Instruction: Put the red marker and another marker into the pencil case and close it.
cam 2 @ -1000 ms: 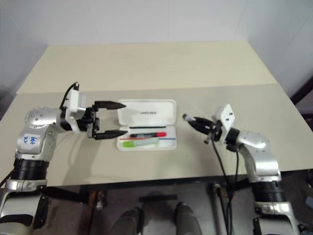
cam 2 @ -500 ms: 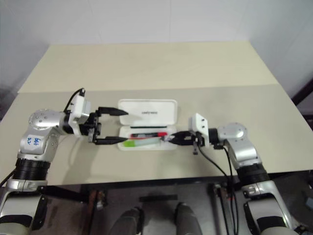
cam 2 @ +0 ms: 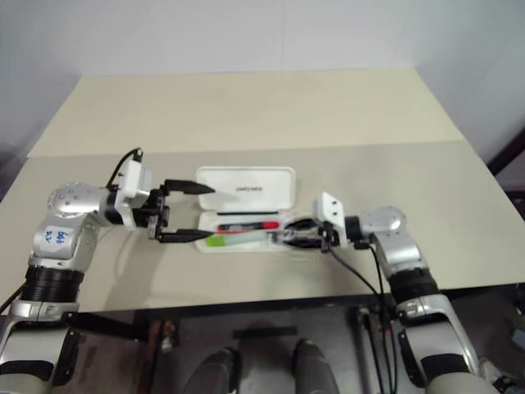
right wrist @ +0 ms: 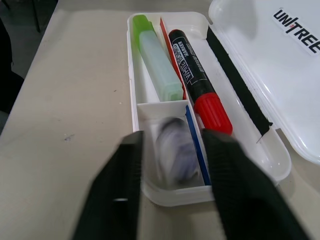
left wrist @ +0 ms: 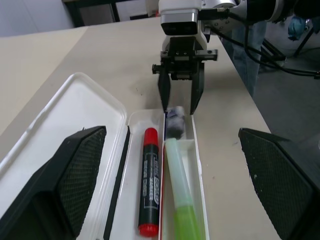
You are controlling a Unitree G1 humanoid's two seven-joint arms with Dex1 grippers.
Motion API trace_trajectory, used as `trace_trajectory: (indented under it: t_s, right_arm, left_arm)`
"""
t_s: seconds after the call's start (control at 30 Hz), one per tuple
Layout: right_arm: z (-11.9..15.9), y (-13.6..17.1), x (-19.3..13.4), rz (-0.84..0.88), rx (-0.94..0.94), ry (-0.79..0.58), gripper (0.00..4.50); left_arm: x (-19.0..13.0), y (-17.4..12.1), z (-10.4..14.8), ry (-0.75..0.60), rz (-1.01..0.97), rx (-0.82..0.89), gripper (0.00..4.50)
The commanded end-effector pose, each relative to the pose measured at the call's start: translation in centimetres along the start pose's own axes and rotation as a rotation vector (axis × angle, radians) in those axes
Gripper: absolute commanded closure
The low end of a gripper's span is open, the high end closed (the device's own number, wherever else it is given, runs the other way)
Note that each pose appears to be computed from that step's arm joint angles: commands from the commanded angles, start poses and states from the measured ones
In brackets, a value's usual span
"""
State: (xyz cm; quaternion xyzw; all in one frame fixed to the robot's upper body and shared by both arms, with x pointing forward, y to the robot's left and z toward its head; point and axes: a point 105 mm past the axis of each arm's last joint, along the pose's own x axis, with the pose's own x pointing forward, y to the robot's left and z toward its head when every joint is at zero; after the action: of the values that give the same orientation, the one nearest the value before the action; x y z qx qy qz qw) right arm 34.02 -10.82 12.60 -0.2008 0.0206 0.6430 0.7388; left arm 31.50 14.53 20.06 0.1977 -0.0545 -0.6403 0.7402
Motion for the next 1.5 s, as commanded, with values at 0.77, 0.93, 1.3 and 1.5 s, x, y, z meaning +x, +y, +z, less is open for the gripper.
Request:
trace_trajectory:
  t_s: [0.77,0.93,1.3,1.5]
  right_arm:
    - [4.1,1.2,-5.8,-0.219,-0.089,-0.06,0.0]
    - [4.1,1.2,-6.5,-0.26,-0.082,-0.057,0.0]
    - [5.2,1.1,-5.8,-0.277,-0.112,-0.076,0.0]
    - [5.8,1.4,-5.4,-0.286,-0.124,-0.089,0.0]
  left_arm:
    - [-2.1,-0.1,0.0,-0.031,0.051,-0.028,1.95]
    - [-2.2,-0.3,-0.4,-0.025,0.049,-0.034,3.71]
    - [-0.7,0.0,-3.0,0.097,0.028,0.035,4.46]
    - [1.3,-0.4,-5.2,0.16,-0.022,0.056,4.46]
